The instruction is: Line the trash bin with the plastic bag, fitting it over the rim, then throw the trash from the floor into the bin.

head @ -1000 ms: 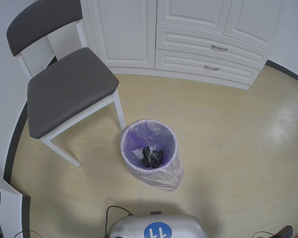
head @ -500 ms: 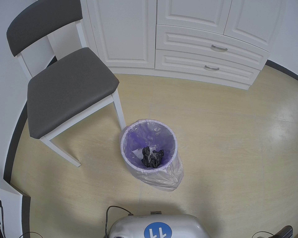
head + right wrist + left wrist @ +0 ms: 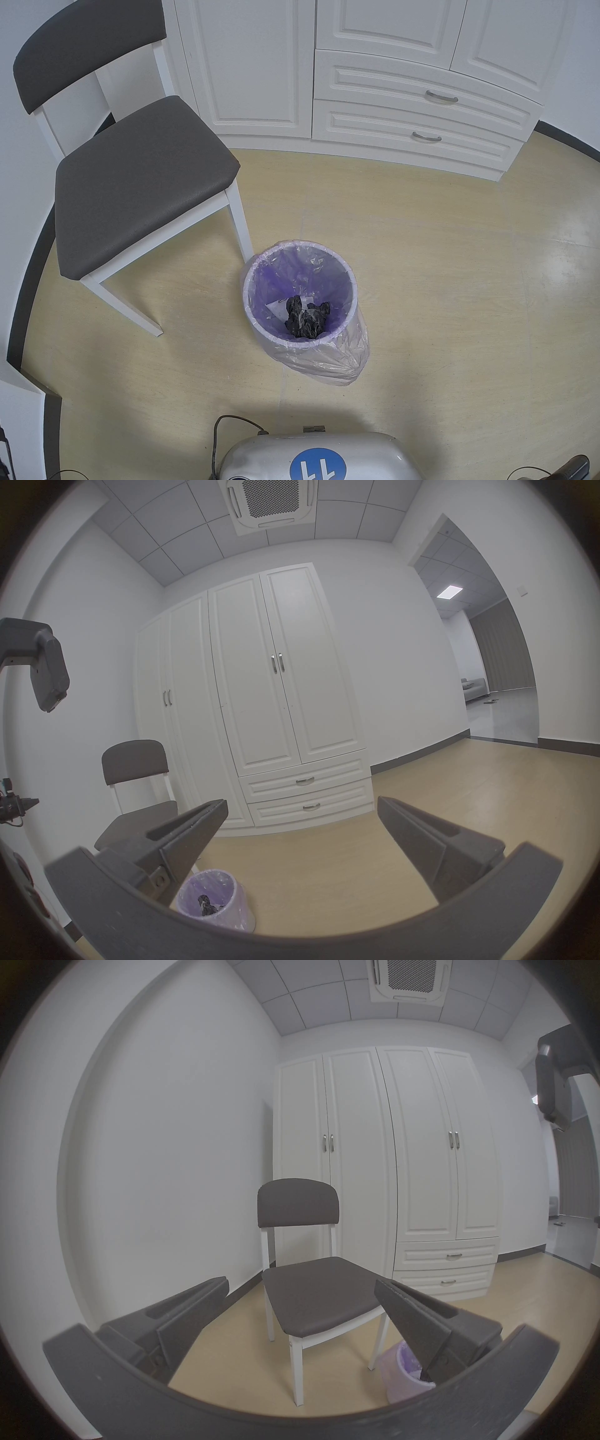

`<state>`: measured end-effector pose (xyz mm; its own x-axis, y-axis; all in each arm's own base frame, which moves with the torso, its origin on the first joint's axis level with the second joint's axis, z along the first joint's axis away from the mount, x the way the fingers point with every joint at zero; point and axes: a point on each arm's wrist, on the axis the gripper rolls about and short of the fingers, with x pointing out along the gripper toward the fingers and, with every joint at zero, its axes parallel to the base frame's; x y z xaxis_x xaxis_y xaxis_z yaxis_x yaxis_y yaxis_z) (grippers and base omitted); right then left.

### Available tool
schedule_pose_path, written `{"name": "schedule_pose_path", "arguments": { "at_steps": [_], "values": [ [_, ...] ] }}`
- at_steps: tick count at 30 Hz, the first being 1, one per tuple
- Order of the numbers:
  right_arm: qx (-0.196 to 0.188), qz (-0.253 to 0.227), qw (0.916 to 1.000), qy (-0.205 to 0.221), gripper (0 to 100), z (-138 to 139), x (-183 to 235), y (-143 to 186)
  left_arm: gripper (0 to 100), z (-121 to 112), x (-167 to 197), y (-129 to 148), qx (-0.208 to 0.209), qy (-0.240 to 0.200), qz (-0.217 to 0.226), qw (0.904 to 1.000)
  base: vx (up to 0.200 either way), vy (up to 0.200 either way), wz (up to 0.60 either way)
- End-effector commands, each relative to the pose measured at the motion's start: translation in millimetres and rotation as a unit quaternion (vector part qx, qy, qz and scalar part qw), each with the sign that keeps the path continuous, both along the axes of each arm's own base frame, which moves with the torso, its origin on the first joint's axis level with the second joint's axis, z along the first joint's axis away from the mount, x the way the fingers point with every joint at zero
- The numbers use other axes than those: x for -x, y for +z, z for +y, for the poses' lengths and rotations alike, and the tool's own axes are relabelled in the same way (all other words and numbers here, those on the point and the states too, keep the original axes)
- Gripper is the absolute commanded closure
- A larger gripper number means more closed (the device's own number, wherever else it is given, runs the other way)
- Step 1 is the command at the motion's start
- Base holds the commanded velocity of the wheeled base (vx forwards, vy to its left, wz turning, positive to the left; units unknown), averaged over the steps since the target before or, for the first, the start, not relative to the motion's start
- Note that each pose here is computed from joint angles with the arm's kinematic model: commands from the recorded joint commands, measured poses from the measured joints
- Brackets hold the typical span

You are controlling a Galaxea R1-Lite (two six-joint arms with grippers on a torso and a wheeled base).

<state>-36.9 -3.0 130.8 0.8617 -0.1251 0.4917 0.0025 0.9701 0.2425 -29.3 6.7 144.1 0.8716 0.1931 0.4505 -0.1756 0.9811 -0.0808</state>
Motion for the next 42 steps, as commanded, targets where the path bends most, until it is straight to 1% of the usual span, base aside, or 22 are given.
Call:
{"name": "schedule_pose_path", "arguments": {
  "at_steps": [1, 3, 4, 8, 9, 12, 15, 18, 19, 20, 22, 23, 26, 27, 29, 31, 35, 38, 42],
  "values": [
    [0.002, 0.003, 1.0000, -0.004, 0, -0.1, -0.6, -5.0, 0, -0.2, 4.7, -2.5, 0.000, 0.005, -0.015, 0.9999, 0.000, 0.000, 0.00],
    [0.000, 0.003, 1.0000, -0.008, 0, -0.3, -0.6, -5.0, 0, -0.4, 5.1, -3.2, 0.000, 0.008, -0.016, 0.9998, 0.000, 0.000, 0.00],
    [0.000, 0.006, 0.9998, -0.018, 0, -0.7, -0.8, -5.5, 0, -1.1, 6.9, -6.8, -0.004, 0.008, -0.019, 0.9998, 0.000, 0.000, 0.00],
    [0.012, 0.023, 0.9990, -0.036, 0, -1.1, -2.1, -8.0, 0, -2.4, 8.3, -14.5, -0.013, -0.001, -0.008, 0.9999, 0.000, 0.000, 0.00],
    [0.026, 0.037, 0.9978, -0.048, 0, -1.3, -3.1, -10.1, 0, -2.4, 5.6, -19.9, -0.013, -0.001, 0.009, 0.9999, 0.000, 0.000, 0.00],
    [0.036, 0.044, 0.9964, -0.063, 0, -1.7, -3.4, -10.8, 0, -2.5, 3.2, -25.1, -0.016, -0.003, 0.023, 0.9996, 0.000, 0.000, 0.00],
    [0.039, 0.053, 0.9957, -0.065, 0, -1.7, -4.2, -12.2, 0, -2.5, 1.6, -28.7, -0.014, -0.004, 0.042, 0.9990, 0.000, 0.000, 0.00],
    [0.041, 0.077, 0.9941, -0.064, 0, -1.7, -6.1, -17.0, 0, -2.5, -0.8, -35.1, -0.013, -0.004, 0.076, 0.9971, 0.000, 0.000, 0.00],
    [0.043, 0.098, 0.9922, -0.064, 0, -1.7, -7.7, -20.7, 0, -2.5, -2.5, -40.7, -0.012, -0.005, 0.104, 0.9945, 0.000, 0.000, 0.00],
    [0.044, 0.103, 0.9917, -0.063, 0, -1.7, -8.0, -22.0, 0, -2.5, -3.0, -42.3, -0.012, -0.005, 0.112, 0.9936, 0.000, 0.000, 0.00],
    [0.048, 0.136, 0.9876, -0.063, 0, -1.6, -10.0, -28.0, 0, -2.5, -4.6, -49.5, -0.012, -0.004, 0.148, 0.9889, 0.000, 0.000, 0.00],
    [0.048, 0.136, 0.9876, -0.063, 0, -1.6, -10.0, -28.0, 0, -2.5, -4.6, -49.5, -0.012, -0.004, 0.148, 0.9889, 0.000, 0.000, 0.00],
    [0.052, 0.185, 0.9795, -0.061, 0, -1.6, -12.1, -38.2, 0, -2.5, -5.5, -55.1, -0.014, -0.004, 0.175, 0.9844, 0.000, 0.000, 0.00],
    [0.052, 0.191, 0.9784, -0.060, 0, -1.7, -12.3, -39.4, 0, -2.5, -5.6, -55.7, -0.014, -0.004, 0.178, 0.9838, 0.000, 0.000, 0.00],
    [0.052, 0.218, 0.9729, -0.059, 0, -1.7, -13.1, -45.0, 0, -2.5, -5.9, -59.0, -0.014, -0.004, 0.194, 0.9808, 0.000, 0.000, 0.00],
    [0.050, 0.233, 0.9696, -0.056, 0, -1.7, -13.3, -48.3, 0, -2.5, -6.1, -61.3, -0.012, -0.005, 0.205, 0.9786, 0.000, 0.000, 0.00],
    [0.052, 0.233, 0.9698, -0.050, 0, -1.4, -13.5, -48.2, 0, -2.6, -6.1, -61.3, -0.014, -0.006, 0.206, 0.9785, 0.000, 0.000, 0.00],
    [0.059, 0.232, 0.9701, -0.036, 0, -0.7, -13.6, -48.2, 0, -2.7, -6.0, -61.4, -0.018, -0.008, 0.205, 0.9785, 0.000, 0.000, 0.00],
    [0.064, 0.233, 0.9700, -0.032, 0, -0.5, -13.6, -48.4, 0, -3.0, -6.1, -62.9, -0.014, -0.014, 0.212, 0.9771, 0.000, 0.000, 0.00]
  ]
}}
